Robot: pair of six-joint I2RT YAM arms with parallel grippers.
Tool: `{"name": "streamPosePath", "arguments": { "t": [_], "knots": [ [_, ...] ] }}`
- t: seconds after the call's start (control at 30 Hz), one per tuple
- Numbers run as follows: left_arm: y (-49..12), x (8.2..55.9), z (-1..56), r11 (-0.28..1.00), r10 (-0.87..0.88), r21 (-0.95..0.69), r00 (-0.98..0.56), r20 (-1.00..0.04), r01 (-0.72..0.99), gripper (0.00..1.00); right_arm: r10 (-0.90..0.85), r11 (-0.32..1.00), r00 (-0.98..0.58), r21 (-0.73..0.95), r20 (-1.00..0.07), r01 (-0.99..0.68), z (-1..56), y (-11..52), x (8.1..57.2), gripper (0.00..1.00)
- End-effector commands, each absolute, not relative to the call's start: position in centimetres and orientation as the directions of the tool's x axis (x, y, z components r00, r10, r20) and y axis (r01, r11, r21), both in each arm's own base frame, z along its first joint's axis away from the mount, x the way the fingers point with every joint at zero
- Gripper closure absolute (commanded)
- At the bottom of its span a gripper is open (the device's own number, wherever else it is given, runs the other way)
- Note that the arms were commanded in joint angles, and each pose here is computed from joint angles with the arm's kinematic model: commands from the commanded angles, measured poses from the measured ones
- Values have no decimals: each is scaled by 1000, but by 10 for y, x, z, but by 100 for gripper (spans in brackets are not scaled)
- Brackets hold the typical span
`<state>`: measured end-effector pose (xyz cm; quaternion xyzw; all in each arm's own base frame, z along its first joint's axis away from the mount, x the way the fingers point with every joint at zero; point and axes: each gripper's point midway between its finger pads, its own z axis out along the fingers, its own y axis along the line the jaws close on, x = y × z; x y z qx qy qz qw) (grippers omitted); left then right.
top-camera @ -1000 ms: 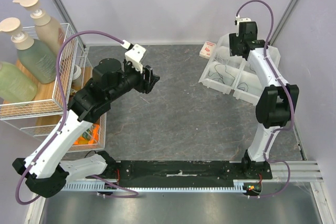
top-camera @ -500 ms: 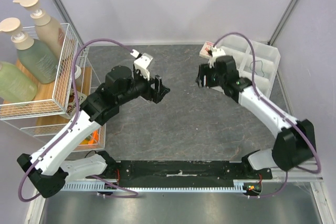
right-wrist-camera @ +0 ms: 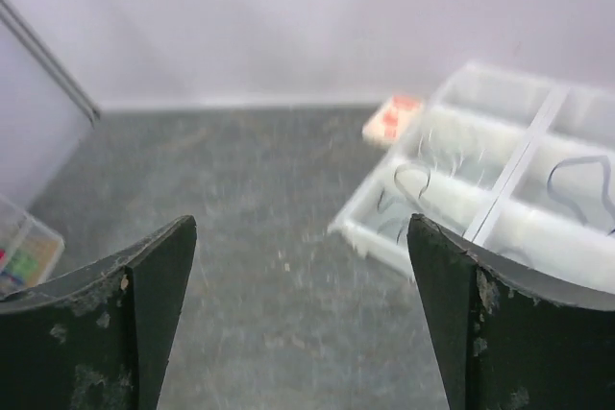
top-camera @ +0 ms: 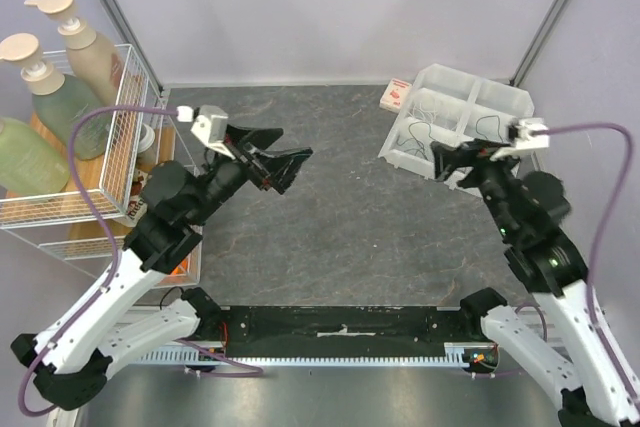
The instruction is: Untangle the cables
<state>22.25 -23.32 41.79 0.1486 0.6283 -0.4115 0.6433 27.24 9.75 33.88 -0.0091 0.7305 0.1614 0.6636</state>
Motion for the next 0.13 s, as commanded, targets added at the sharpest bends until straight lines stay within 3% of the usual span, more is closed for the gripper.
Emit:
{"name": "streamPosePath", "arguments": {
  "t": [0.0,0.1],
  "knots": [
    [-213,194,494,526,-545,-306,37,-838,794,5,242,960,39,234,-969,-155,393,65,247,2],
    [-204,182,519,516,-571,-275,87,-816,811,5,268,953,100,249,-958,-172,421,60,235,2]
  ]
}}
